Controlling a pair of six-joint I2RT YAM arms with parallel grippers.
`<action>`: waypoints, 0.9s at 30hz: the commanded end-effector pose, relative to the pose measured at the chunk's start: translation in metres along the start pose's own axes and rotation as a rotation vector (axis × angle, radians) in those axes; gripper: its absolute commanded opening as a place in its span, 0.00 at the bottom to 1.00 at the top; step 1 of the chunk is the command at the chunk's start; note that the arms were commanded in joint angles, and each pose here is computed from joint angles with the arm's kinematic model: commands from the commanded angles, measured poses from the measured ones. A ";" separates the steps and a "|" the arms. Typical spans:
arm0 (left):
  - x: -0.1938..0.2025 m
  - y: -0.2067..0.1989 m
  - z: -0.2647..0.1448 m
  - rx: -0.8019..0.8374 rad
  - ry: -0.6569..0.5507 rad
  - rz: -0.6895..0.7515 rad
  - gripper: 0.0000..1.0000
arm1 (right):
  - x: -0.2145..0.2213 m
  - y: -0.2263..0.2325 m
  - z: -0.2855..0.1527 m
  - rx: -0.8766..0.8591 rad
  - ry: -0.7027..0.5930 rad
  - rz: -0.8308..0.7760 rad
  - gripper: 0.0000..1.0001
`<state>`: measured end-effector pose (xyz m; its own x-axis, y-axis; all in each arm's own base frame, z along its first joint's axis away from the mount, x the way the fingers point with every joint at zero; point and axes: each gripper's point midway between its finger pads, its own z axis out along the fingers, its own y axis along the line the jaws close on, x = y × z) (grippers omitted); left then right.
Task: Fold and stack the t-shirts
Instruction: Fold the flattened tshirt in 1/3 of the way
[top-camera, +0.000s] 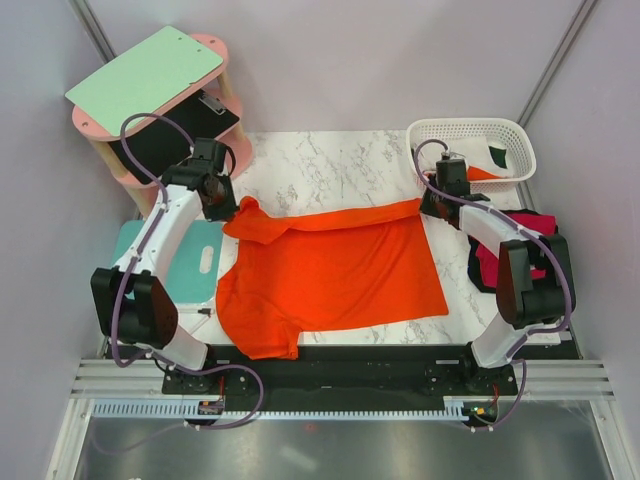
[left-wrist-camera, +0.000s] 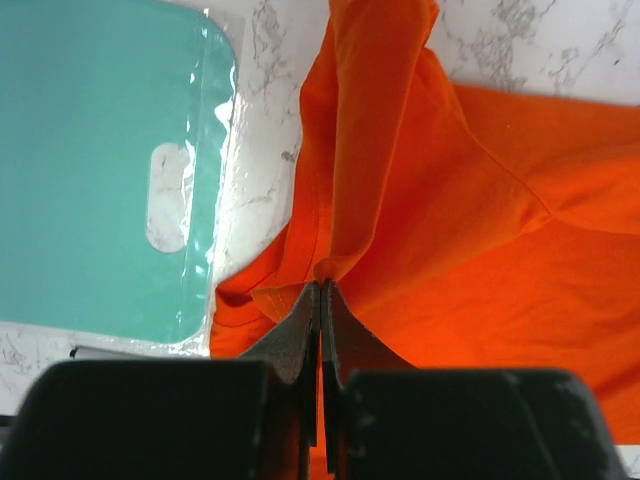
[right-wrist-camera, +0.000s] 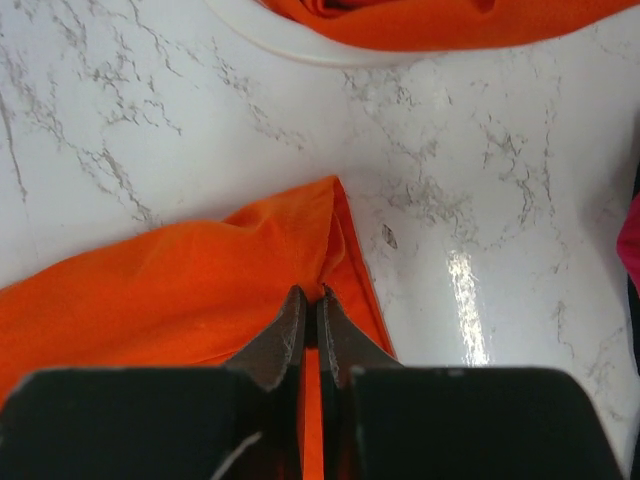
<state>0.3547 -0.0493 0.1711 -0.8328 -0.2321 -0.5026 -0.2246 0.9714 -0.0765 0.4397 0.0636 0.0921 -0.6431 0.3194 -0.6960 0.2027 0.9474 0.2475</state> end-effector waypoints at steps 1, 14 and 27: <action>0.023 0.014 -0.015 -0.043 0.012 0.005 0.02 | 0.014 -0.009 0.004 0.025 0.037 -0.004 0.00; 0.088 0.045 -0.023 -0.185 0.134 0.066 0.23 | 0.050 -0.021 -0.004 0.048 0.144 -0.013 0.01; 0.011 -0.012 -0.002 -0.036 -0.029 0.024 0.91 | 0.020 0.034 -0.028 -0.090 -0.001 -0.154 0.98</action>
<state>0.2979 -0.0377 0.1832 -0.8234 -0.1955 -0.5327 -0.2543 0.9664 0.0384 0.3927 0.0729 0.0871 -0.6981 0.2504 -0.6708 0.1465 0.9670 0.2084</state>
